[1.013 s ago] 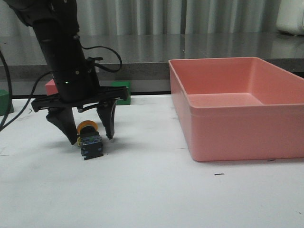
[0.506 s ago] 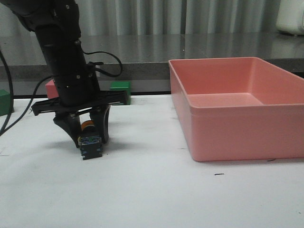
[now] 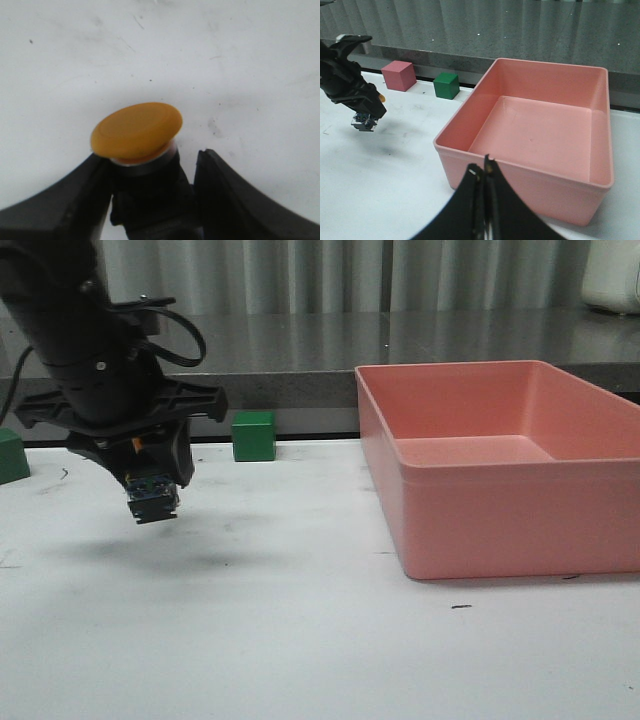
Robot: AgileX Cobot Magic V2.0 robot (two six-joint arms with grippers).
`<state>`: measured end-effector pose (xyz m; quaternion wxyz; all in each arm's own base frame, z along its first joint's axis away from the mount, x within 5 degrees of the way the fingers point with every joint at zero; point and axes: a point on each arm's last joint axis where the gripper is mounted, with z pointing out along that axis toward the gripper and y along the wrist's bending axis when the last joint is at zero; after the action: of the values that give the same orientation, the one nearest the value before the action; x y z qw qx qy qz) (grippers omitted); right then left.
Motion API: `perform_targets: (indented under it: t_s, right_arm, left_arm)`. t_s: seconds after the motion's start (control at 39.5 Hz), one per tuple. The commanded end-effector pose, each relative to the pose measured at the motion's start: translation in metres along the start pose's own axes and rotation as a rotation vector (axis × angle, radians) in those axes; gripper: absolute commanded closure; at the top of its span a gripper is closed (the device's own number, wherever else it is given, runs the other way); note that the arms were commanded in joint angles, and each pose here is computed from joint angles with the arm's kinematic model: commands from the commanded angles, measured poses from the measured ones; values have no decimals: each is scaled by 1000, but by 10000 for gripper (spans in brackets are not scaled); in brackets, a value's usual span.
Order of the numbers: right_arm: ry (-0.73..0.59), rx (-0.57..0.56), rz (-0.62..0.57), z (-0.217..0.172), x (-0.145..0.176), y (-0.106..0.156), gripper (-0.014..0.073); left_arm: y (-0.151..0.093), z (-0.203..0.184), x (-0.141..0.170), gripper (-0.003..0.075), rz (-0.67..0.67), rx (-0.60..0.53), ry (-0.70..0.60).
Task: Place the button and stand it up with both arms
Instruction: 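Lift the button with the left gripper and rotate it cap-up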
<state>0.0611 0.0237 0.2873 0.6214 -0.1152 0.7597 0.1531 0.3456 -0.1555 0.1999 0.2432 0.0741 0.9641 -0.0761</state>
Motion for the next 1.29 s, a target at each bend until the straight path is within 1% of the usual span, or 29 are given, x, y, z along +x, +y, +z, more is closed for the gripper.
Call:
perform_targets:
  t_s: [0.0, 0.1, 0.2, 0.33, 0.43, 0.48, 0.58, 0.68, 0.76, 0.94, 1.04, 1.27]
  right_arm:
    - [-107, -11, -25, -2, -16, 2, 657]
    - [-107, -11, -25, -2, -16, 2, 657]
    - [-107, -11, -25, -2, -16, 2, 657]
    - [-107, -11, -25, -2, -16, 2, 657]
    - [-107, -11, -25, -2, -16, 2, 657]
    - [-107, -11, -25, -2, -16, 2, 657]
    - [-108, -11, -25, -2, -16, 2, 657]
    - [-108, -11, -25, -2, -16, 2, 657]
    - [-108, -11, -25, -2, -16, 2, 657]
    - [-108, -11, -25, -2, -16, 2, 657]
    - [-108, -11, -25, -2, -16, 2, 657]
    - [-108, -11, -25, -2, -16, 2, 657]
  left_arm:
    - [-1, -34, -7, 530, 67, 52, -269]
    - [0, -38, 3, 530, 150, 89, -411]
    - [0, -31, 16, 530, 219, 127, -484]
    - [0, -21, 35, 529, 268, 187, -561]
    - [6, -18, 47, 529, 304, 232, -692]
    - [12, -16, 52, 529, 303, 227, -752]
    - [26, -11, 61, 529, 337, 160, -841]
    - [39, -4, 71, 529, 360, 86, -860]
    - [44, 4, 80, 529, 351, 82, -877]
    - [48, 17, 97, 529, 344, 77, -959]
    - [50, 23, 106, 529, 339, 78, -983]
    - [53, 39, 118, 529, 330, 72, -930]
